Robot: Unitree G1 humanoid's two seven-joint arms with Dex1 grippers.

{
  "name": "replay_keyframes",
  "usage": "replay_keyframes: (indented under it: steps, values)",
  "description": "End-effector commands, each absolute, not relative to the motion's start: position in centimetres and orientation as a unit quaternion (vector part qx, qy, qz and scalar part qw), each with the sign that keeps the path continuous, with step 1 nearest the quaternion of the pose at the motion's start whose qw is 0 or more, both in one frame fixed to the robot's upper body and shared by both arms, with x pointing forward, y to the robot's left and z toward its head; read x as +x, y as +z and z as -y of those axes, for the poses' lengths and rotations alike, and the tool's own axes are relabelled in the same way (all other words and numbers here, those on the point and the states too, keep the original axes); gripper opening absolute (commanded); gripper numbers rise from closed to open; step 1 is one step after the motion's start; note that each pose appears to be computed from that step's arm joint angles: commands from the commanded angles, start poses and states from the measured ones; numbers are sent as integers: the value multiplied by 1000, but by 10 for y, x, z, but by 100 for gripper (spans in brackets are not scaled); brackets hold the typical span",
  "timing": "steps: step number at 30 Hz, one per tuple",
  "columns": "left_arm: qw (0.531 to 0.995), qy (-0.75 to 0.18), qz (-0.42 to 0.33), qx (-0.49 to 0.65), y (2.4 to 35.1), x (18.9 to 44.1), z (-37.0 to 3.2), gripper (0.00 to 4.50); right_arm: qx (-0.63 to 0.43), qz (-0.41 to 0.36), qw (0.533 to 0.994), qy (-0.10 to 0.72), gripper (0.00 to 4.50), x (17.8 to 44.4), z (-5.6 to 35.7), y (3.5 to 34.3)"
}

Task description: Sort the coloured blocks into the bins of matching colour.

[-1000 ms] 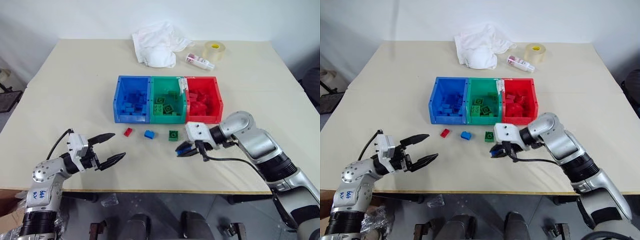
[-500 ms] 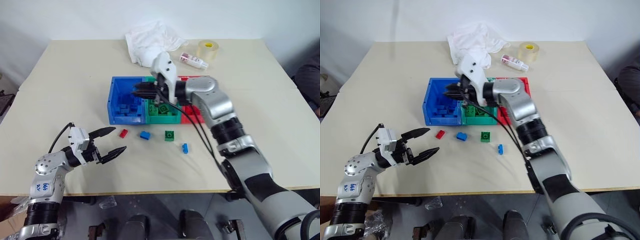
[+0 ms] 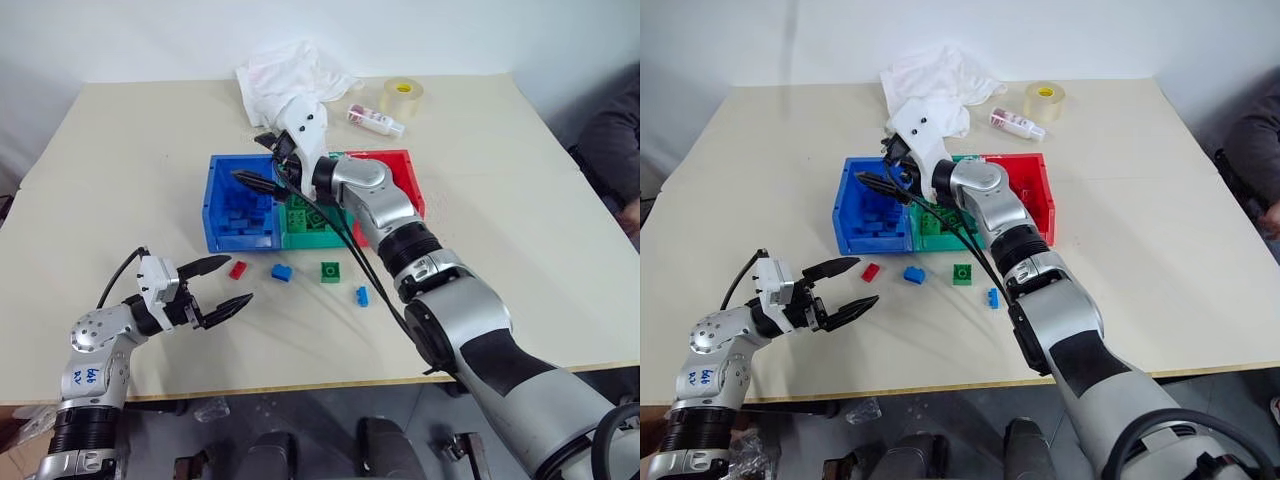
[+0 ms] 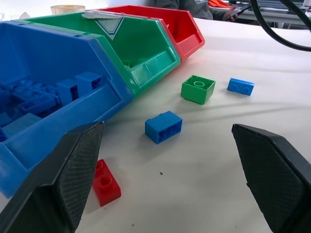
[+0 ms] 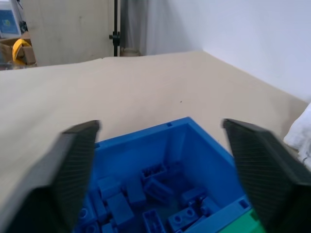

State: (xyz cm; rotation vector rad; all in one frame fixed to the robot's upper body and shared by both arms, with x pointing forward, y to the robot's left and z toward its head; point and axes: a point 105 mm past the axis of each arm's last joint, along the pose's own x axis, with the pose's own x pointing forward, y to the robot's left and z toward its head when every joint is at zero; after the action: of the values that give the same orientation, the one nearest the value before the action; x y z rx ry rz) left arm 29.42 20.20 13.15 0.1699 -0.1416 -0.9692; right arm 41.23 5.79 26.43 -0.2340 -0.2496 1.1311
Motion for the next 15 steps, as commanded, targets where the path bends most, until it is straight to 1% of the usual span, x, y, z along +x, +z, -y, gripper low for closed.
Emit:
replay_keyframes:
  steps: [1, 5, 10, 12, 15]
  values:
    - [875, -469, 85, 87, 137, 294, -199, 450, -121, 151, 812, 551, 448, 405, -50, 278]
    - [871, -476, 83, 87, 137, 296, -197, 450, -135, 140, 778, 597, 448, 387, -24, 264]
    - [868, -482, 79, 87, 135, 295, -197, 450, -171, 107, 751, 629, 448, 356, 26, 237]
    - [867, -485, 76, 87, 133, 294, -197, 450, -184, 84, 746, 635, 448, 344, 48, 226]
    - [863, -492, 68, 89, 130, 291, -199, 450, -207, 21, 749, 629, 448, 327, 91, 205]
